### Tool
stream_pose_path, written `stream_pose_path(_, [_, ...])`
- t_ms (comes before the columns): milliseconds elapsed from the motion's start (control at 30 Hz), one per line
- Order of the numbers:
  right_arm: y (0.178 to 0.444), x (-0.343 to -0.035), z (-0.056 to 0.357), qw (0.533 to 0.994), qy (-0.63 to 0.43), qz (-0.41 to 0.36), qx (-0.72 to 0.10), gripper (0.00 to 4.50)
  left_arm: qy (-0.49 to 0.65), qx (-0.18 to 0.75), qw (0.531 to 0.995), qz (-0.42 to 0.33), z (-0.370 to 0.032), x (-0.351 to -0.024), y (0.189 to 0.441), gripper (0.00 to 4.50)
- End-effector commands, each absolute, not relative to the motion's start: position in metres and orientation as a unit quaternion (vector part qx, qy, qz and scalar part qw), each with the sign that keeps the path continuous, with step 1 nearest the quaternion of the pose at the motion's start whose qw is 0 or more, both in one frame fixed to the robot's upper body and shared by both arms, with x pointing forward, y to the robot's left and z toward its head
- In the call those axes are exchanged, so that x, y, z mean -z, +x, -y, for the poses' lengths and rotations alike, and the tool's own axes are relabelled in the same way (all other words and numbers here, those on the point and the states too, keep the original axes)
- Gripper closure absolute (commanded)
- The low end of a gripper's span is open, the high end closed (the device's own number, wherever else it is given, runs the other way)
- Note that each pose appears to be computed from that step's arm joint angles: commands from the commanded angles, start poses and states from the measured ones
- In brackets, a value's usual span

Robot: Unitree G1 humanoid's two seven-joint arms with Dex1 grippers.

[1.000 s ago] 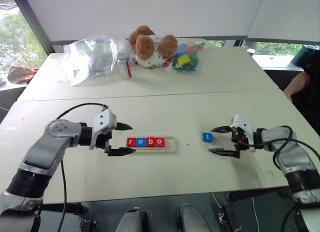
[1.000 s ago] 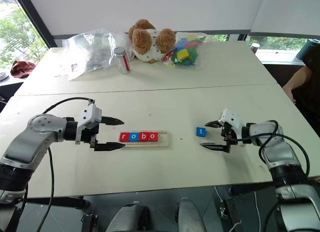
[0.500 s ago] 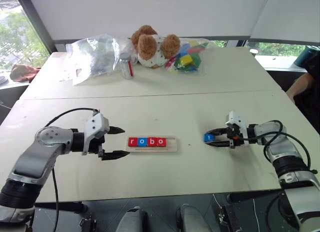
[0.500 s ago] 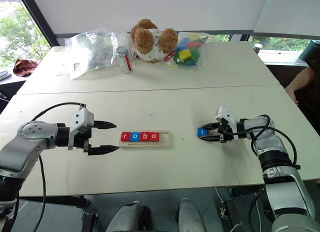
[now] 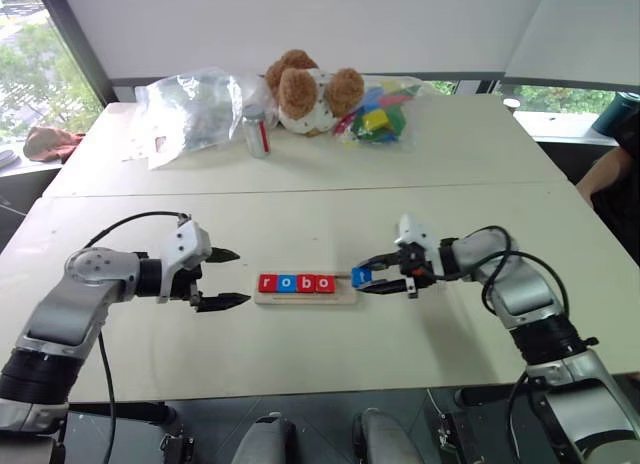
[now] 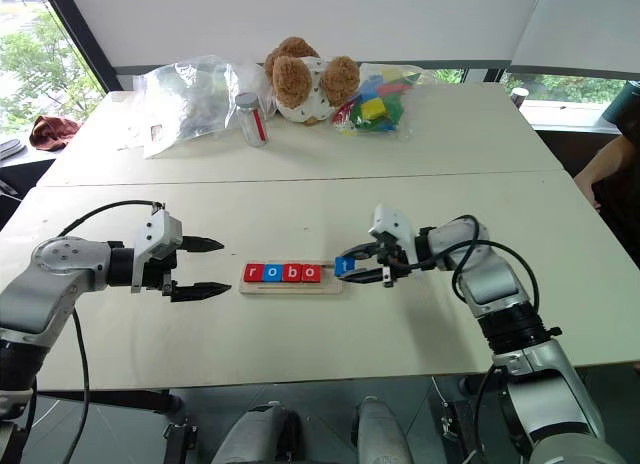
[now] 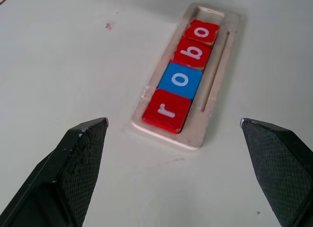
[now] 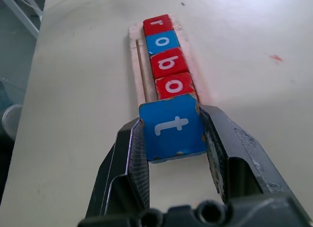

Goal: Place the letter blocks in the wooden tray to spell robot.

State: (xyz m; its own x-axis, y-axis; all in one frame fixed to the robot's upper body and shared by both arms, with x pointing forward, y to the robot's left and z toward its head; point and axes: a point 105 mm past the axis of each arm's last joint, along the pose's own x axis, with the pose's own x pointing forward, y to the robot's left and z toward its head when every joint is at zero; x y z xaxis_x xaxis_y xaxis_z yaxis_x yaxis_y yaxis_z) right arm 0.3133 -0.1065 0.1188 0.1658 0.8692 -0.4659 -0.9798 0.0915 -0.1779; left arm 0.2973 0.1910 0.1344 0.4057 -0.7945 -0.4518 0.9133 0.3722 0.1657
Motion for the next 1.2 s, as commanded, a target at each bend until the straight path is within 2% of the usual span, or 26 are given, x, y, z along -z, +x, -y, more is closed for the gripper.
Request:
stream_pose_path(33, [0.312, -0.122, 0.099, 0.728, -0.242, -0.113, -0.631, 3.33, 0.209, 0.529, 0.811, -0.132, -0.187, -0.142, 0.297, 0.0])
stream_pose_path(567, [0.336, -0.109, 0.088, 0.734, -0.254, -0.116, -0.619, 3.33, 0.204, 0.524, 0.816, -0.137, -0.188, -0.135, 0.292, 0.0])
stream_pose_path(1033, [0.333, -0.107, 0.077, 0.725, -0.248, -0.11, -0.633, 3.33, 0.228, 0.522, 0.809, -0.144, -0.19, -0.134, 0.293, 0.0])
stream_pose_path(1200, [0.334, -0.108, 0.078, 0.73, -0.249, -0.109, -0.628, 0.8, 0.226, 0.524, 0.809, -0.142, -0.188, -0.134, 0.293, 0.0])
